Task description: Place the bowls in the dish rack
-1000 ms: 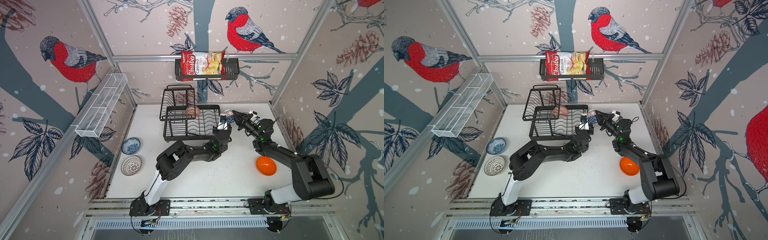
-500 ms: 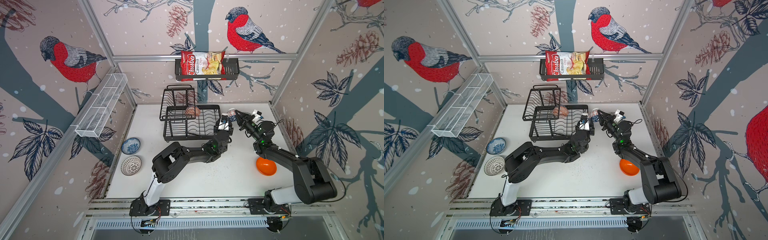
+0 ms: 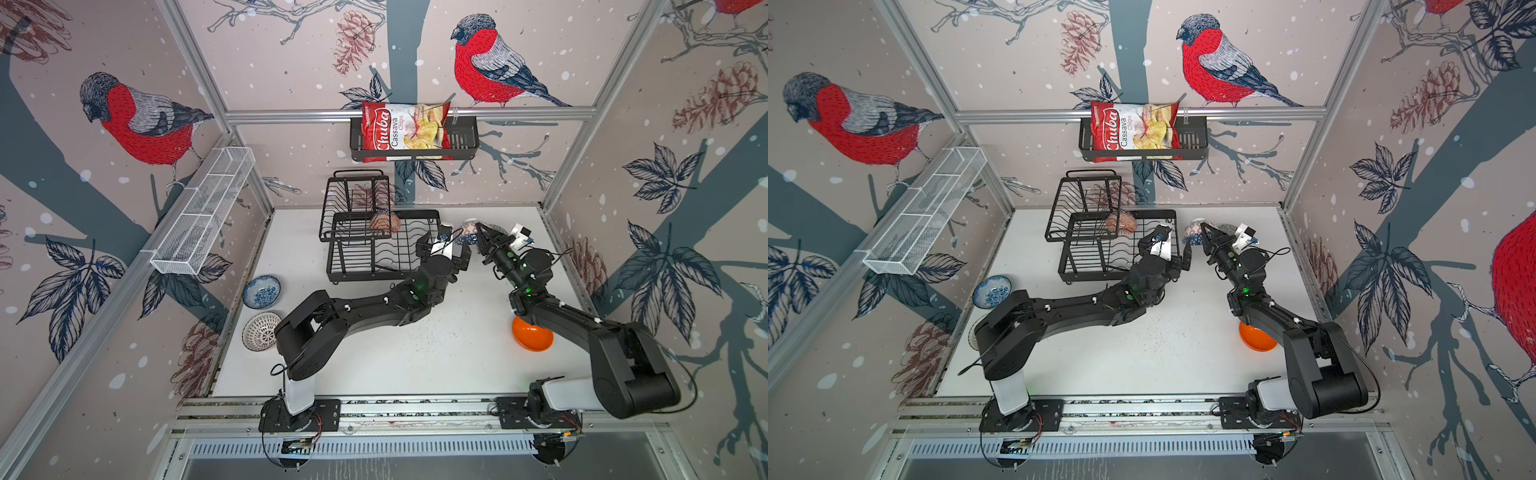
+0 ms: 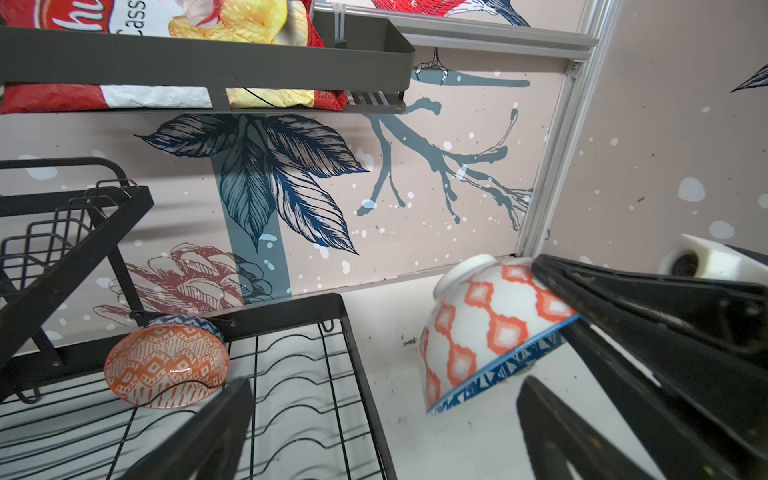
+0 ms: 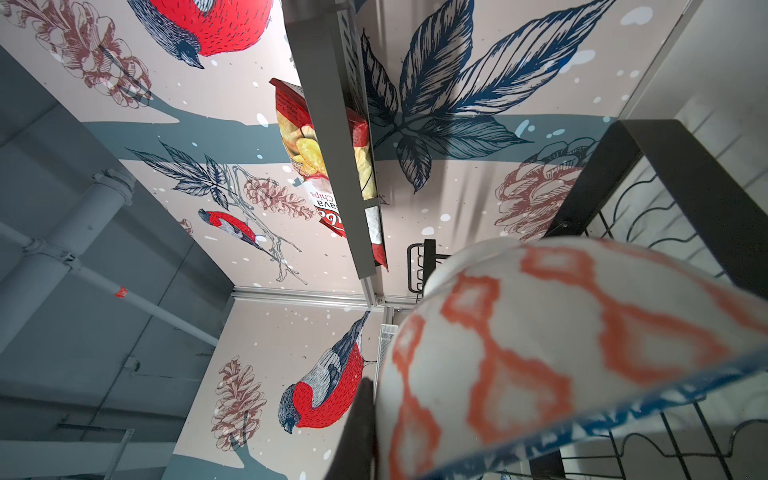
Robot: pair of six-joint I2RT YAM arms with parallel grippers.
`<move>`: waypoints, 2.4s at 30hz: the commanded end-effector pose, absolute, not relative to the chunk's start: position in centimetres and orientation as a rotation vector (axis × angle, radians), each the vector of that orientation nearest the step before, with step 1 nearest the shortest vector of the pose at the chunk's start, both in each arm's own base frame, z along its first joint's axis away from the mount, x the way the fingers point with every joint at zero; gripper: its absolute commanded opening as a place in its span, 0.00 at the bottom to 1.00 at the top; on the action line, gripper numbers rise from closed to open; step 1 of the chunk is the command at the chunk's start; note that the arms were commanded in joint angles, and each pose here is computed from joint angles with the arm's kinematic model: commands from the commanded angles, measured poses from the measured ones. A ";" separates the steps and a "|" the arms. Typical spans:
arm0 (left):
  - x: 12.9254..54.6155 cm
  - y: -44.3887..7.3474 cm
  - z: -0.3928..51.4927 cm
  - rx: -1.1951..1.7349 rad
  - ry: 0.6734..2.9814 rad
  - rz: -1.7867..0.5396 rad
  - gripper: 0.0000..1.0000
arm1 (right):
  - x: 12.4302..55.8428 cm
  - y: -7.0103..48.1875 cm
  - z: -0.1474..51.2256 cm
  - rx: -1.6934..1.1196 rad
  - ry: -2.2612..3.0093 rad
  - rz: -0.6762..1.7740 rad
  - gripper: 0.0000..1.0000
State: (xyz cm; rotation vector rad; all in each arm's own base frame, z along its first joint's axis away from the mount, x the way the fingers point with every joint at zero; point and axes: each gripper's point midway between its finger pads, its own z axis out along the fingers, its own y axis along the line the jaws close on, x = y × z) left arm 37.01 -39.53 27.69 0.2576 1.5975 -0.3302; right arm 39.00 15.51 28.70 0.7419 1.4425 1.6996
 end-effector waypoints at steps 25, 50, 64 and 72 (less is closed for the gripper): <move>40.6 -27.1 34.2 0.485 1.855 -0.283 0.98 | 41.1 26.6 30.0 0.554 1.323 1.682 0.00; 42.7 -20.6 32.3 0.334 1.850 -0.425 0.98 | 48.2 36.7 19.6 0.690 1.500 1.674 0.00; 43.4 -20.3 31.6 0.316 1.874 -0.474 0.98 | 50.1 39.8 17.7 0.689 1.555 1.665 0.00; 43.5 -20.3 31.4 0.314 1.880 -0.477 0.98 | 51.2 41.4 16.8 0.694 1.566 1.665 0.00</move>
